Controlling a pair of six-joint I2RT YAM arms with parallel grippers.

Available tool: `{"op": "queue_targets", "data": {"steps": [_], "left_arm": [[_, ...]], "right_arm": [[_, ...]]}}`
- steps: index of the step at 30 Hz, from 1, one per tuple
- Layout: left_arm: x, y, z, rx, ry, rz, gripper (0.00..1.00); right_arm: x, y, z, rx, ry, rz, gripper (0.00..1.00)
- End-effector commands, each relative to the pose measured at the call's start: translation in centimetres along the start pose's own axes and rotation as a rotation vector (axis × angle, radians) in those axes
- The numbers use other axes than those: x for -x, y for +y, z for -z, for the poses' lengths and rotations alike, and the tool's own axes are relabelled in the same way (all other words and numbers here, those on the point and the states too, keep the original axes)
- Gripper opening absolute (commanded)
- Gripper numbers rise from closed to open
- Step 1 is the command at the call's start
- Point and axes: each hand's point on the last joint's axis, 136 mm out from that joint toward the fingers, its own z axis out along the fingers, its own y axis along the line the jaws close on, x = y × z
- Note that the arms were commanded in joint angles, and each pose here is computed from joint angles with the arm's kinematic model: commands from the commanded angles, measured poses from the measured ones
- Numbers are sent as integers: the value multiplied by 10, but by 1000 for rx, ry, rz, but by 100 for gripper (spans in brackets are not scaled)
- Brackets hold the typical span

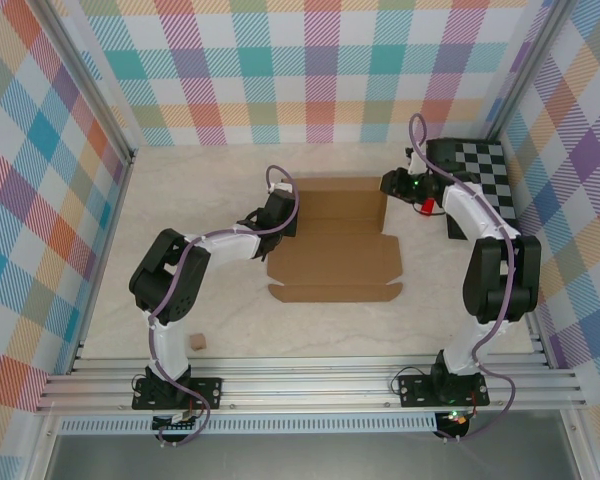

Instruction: Fold the paper box

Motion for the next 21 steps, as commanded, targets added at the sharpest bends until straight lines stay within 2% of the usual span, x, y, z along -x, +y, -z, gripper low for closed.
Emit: {"op": "queue_targets", "data": {"steps": [1,5,8,12,21], "left_arm": [[-8,-7,6,-59,54,-25,9],[4,-14,18,-113,36,-24,32],[12,-16,29,-141,32,-23,41],[20,-19,49,-196,35,4,46],[35,-12,110,-306,108,109,49]], "right_arm": [[-32,-17,-9,-56,84,-35,32],[-32,-20,-6,-76,58,-37,32],[-31,-19,-3,-92,44,-25,32],[-31,-19,0,-105,14,-5,32],[-31,-17,5,-119,-12,17,33]]}}
